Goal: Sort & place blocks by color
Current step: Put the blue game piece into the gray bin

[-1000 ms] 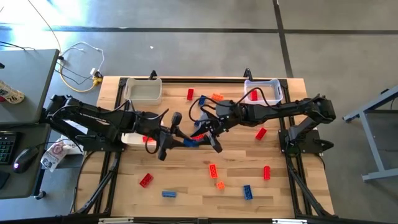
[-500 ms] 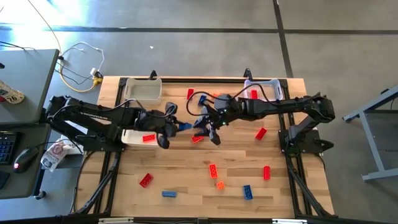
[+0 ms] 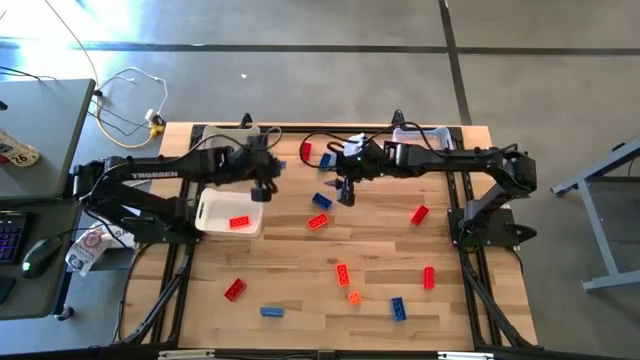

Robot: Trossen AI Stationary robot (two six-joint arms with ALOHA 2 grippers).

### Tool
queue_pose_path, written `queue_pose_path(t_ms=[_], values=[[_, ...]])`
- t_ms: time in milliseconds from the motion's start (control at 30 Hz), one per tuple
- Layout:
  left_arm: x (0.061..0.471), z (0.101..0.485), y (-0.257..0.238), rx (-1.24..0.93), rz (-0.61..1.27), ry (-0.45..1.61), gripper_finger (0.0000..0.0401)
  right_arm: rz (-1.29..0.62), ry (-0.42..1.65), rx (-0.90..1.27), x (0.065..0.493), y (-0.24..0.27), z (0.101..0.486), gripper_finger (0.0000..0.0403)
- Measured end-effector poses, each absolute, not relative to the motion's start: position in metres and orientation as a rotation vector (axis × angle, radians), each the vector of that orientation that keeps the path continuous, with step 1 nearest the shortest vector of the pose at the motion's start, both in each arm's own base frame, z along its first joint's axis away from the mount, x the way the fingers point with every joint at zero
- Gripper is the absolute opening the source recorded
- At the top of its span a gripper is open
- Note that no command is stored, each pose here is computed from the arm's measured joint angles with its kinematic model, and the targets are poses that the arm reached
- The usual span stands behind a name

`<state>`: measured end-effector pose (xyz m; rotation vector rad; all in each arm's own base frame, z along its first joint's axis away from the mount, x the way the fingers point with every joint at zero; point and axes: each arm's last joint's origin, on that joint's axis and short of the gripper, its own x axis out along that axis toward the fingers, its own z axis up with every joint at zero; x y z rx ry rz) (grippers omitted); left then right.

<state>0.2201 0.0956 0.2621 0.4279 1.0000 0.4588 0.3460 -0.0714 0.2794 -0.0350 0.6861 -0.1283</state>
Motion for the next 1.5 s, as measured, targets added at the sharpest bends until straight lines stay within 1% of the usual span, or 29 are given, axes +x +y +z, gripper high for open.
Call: queue_pose_path(t_ms=[100,233,433,633,933,1067,1167,1300,1500], values=[[0.212,0.261,0.109,0.375,0.535,1.035,0.0070,-0.191,0.711,-0.051,0.343,-0.079,0.278,0.0177],[0.200,0.259,0.125,0.286,0.637,1.069,0.0071,-0.224,0.725,-0.085,0.341,-0.088,0.277,0.0177],[0.187,0.258,0.143,0.151,0.767,1.058,0.0071,-0.302,0.748,-0.159,0.335,-0.108,0.278,0.0177],[0.173,0.255,0.154,0.010,0.839,1.077,0.0071,-0.375,0.745,-0.136,0.327,-0.133,0.278,0.0177],[0.150,0.253,0.175,-0.194,1.042,1.033,0.0071,-0.461,0.747,-0.124,0.313,-0.165,0.279,0.0177],[0.143,0.246,0.187,-0.280,1.121,1.033,0.0072,-0.490,0.750,-0.115,0.307,-0.175,0.279,0.0177],[0.141,0.237,0.196,-0.328,1.147,1.065,0.0072,-0.487,0.756,-0.130,0.304,-0.181,0.279,0.0177],[0.140,0.223,0.206,-0.360,1.154,1.123,0.0074,-0.438,0.755,-0.155,0.299,-0.188,0.279,0.0177],[0.143,0.212,0.214,-0.373,1.158,1.152,0.0098,-0.403,0.768,-0.139,0.290,-0.200,0.277,0.0177]])
